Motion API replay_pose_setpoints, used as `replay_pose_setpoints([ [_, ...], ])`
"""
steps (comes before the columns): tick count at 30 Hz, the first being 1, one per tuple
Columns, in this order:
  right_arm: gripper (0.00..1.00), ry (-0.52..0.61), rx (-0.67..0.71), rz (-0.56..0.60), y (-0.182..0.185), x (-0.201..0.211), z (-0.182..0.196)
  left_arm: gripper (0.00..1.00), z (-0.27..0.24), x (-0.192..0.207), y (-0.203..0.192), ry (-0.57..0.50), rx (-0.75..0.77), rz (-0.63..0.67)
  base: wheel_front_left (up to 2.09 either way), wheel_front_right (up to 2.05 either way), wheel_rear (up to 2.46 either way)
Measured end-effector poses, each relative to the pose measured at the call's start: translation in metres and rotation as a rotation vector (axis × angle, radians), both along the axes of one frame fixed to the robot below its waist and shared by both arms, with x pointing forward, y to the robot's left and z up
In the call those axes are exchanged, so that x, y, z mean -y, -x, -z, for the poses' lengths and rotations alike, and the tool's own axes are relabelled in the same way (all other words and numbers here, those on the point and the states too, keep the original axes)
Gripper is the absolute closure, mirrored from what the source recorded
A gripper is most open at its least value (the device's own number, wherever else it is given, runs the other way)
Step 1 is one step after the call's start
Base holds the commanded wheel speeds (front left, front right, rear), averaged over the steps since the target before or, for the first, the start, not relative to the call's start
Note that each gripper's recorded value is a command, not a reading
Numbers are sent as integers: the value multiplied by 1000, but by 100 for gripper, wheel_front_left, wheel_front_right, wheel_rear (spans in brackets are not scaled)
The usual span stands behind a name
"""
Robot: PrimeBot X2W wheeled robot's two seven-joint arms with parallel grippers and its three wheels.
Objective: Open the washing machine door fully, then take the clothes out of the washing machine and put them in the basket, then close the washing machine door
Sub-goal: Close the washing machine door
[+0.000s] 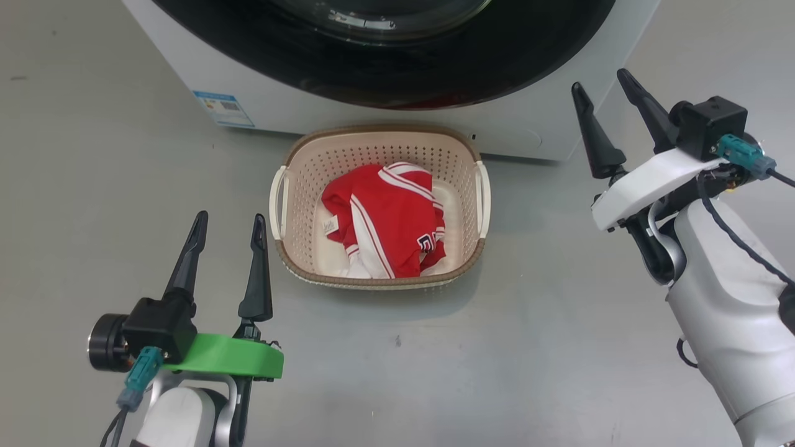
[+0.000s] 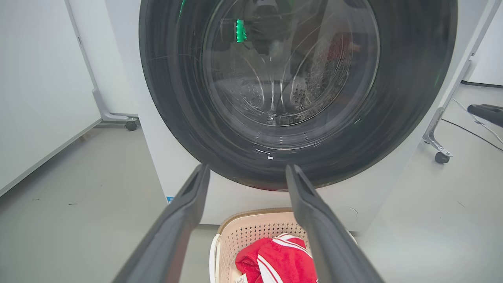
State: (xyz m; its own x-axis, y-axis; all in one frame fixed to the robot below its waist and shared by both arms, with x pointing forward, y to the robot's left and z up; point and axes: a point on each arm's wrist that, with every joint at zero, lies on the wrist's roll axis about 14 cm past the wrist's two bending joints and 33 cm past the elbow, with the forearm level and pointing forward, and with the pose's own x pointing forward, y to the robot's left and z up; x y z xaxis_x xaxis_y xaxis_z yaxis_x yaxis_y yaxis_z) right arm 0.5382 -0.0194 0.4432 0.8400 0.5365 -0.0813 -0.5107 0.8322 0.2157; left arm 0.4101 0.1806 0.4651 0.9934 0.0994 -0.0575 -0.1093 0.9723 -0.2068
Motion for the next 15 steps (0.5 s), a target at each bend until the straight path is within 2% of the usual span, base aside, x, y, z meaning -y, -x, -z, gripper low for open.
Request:
replay_pose_setpoints([
  [6, 0, -65, 58, 51, 16, 12, -32, 0, -8, 5, 6, 1, 21, 24, 0, 0, 0],
  [15, 0, -48, 34, 166, 50, 46, -28, 0, -9, 17, 17, 11, 16, 65, 0, 0, 0],
])
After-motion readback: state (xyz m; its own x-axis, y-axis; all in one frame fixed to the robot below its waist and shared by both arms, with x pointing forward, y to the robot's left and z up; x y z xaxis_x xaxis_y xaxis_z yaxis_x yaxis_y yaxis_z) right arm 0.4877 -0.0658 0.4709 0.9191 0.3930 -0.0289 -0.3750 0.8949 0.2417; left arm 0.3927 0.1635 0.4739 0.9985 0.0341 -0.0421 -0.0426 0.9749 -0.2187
